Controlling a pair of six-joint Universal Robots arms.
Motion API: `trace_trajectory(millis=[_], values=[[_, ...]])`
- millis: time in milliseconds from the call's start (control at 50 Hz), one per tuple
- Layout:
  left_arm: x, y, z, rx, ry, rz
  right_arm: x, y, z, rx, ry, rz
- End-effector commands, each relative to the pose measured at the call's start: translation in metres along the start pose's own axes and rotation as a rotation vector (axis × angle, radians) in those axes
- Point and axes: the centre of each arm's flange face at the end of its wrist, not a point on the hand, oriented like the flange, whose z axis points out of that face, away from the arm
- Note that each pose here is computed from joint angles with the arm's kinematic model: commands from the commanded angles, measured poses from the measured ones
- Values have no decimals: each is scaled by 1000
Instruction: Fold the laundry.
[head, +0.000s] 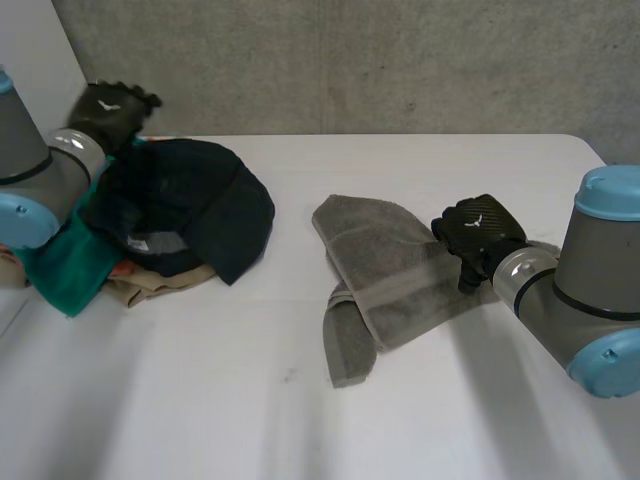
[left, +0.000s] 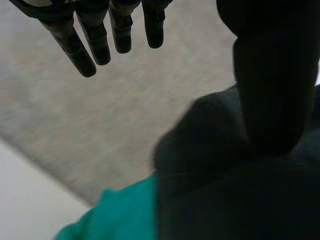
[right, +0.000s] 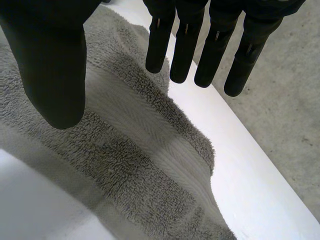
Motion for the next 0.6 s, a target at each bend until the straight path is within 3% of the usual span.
trace_trajectory(millis=[20, 200, 380, 500, 600], values=[[23, 20, -1, -31, 110, 69, -4, 5, 2, -12, -13, -5], [37, 67, 15, -176, 93, 206, -7, 7, 2, -21, -22, -27], [30, 53, 19, -150, 46, 207, -4, 10, 3, -27, -16, -24], [-10, 2, 11, -46, -101, 132, -3, 8, 3, -22, -12, -25], [-73, -42, 6, 117, -339, 67, -6, 6, 2, -18, -18, -29]])
